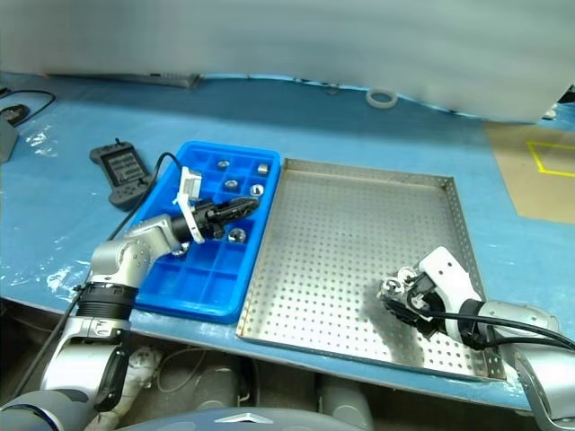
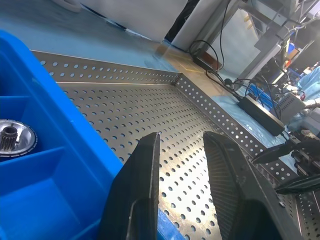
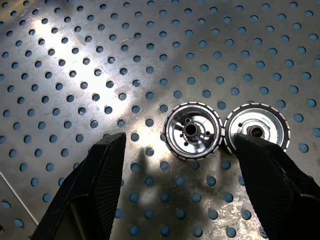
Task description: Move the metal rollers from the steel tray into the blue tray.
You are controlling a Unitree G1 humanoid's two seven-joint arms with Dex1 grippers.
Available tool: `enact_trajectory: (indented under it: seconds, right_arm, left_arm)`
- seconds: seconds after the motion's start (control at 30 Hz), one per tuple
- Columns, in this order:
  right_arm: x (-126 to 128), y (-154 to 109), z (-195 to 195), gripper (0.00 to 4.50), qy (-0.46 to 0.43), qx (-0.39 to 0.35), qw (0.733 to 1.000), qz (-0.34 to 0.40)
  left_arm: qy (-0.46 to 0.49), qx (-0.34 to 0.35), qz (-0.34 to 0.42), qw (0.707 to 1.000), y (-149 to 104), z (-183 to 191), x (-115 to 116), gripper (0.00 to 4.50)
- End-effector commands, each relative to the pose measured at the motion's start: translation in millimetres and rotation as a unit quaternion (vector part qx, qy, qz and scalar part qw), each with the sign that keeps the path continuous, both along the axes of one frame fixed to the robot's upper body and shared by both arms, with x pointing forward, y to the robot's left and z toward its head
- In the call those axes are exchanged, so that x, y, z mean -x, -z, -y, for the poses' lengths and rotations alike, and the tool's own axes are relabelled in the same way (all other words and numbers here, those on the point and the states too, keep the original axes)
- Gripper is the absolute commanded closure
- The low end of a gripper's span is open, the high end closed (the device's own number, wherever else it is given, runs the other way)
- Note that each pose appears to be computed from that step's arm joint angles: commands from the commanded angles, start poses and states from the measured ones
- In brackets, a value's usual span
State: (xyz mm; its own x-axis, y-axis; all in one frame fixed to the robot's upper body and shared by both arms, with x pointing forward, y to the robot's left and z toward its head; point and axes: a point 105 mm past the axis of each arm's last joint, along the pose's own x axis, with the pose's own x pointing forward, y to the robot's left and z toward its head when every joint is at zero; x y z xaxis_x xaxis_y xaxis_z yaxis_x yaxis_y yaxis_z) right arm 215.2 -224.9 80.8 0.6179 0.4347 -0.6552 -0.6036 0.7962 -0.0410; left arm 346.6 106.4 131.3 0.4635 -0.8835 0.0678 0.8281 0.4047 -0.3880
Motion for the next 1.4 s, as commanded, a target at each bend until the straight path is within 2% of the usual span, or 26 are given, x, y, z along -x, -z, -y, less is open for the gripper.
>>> enact_trajectory:
  seconds: [0.03, 0.27, 0.4, 0.47, 0.7, 0.73, 0.83, 0.97, 1.2, 1.4]
  right_arm:
    - [-4, -9, 10, 0.86, 0.009, 0.008, 1.0, 0.022]
    - [-14, -11, 24, 0.86, 0.004, 0.034, 0.997, 0.062]
    - [-25, -47, 48, 0.86, -0.037, 0.082, 0.99, 0.111]
    - [-23, -55, 51, 0.86, -0.069, 0.097, 0.987, 0.111]
    - [-23, -40, 75, 0.86, -0.13, 0.191, 0.97, 0.078]
    - [-24, -39, 75, 0.86, -0.134, 0.192, 0.969, 0.081]
    - [-23, -26, 65, 0.86, -0.206, 0.243, 0.944, 0.086]
    - [-35, -17, 57, 0.86, -0.258, 0.279, 0.918, 0.112]
    - [-58, -33, 23, 0.86, -0.339, 0.28, 0.884, 0.156]
    - [-57, -24, 11, 0.86, -0.403, 0.287, 0.86, 0.12]
  left_arm:
    - [-0.006, 0.005, 0.019, 1.0, -7, -2, -1, 3.06]
    - [-0.01, 0.005, 0.019, 1.0, -6, -1, -2, 3.06]
    - [-0.01, 0.001, 0.017, 1.0, -5, -2, -1, 3.06]
    - [-0.009, -0.001, 0.017, 1.0, -5, -3, -1, 3.06]
    - [-0.014, -0.003, 0.023, 1.0, -6, 0, -3, 3.06]
    - [-0.014, -0.003, 0.023, 1.0, -6, 0, -3, 3.06]
    - [-0.017, -0.01, 0.02, 1.0, -2, -2, -2, 3.06]
    - [-0.023, -0.01, 0.023, 0.999, -5, -2, -4, 3.06]
    - [-0.027, -0.009, 0.024, 0.999, -7, -4, -6, 3.06]
    - [-0.032, -0.008, 0.024, 0.999, -5, -3, -6, 3.06]
